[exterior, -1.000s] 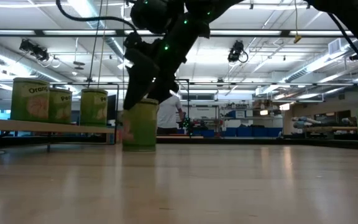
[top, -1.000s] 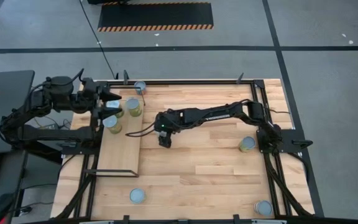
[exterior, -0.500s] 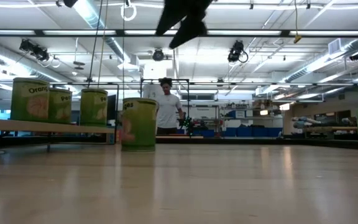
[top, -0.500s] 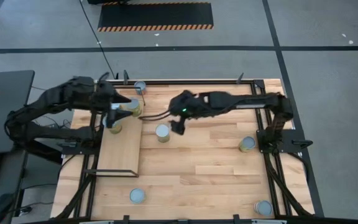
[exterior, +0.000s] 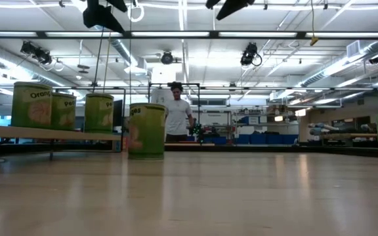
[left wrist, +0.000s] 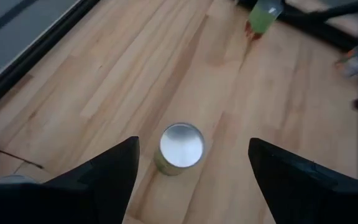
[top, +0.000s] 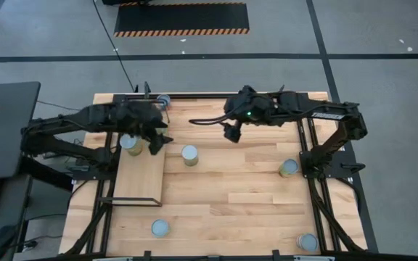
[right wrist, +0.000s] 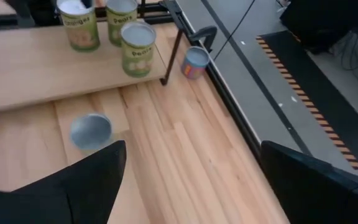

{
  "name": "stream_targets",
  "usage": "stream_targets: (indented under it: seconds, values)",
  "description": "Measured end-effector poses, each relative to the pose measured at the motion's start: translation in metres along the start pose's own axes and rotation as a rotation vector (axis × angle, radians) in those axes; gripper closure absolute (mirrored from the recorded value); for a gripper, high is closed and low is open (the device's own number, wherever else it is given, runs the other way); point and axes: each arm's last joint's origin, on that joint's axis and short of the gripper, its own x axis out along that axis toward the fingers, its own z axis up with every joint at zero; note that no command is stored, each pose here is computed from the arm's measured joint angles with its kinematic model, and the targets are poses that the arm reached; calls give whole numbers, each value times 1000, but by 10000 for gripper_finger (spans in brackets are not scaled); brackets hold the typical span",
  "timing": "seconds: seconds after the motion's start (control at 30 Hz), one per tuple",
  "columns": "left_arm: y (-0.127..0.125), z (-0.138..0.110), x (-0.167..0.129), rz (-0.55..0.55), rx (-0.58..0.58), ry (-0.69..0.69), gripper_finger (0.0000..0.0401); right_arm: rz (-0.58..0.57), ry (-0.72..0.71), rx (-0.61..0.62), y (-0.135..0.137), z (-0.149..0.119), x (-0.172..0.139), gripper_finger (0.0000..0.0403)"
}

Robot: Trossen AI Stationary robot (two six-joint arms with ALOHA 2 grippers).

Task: Pick and place cans onto a shelf
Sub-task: Put the large canned oranges on the shelf aligned with the other large canned oranges

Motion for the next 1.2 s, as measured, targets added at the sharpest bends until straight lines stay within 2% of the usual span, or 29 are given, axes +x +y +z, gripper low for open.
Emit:
stream_targets:
  seconds: [0.3, 0.57, 0.73, 1.0, 1.2]
  values:
    - [-40, -9, 34, 73, -57, 28, 95, -32, 56, -99, -27, -10, -22, 25]
    - [-64, -15, 55, 122, -170, 39, 95, 13, 69, -145, -52, -17, -42, 25]
    - [-81, -4, 60, 125, -129, 9, 95, 23, 62, -147, -66, -21, -54, 25]
    - [-85, -8, 82, 167, -88, 63, 87, 47, 117, -111, -75, -36, -76, 25]
    - [-74, -9, 101, 190, -105, 141, 86, 62, 118, -65, -75, -44, -94, 25]
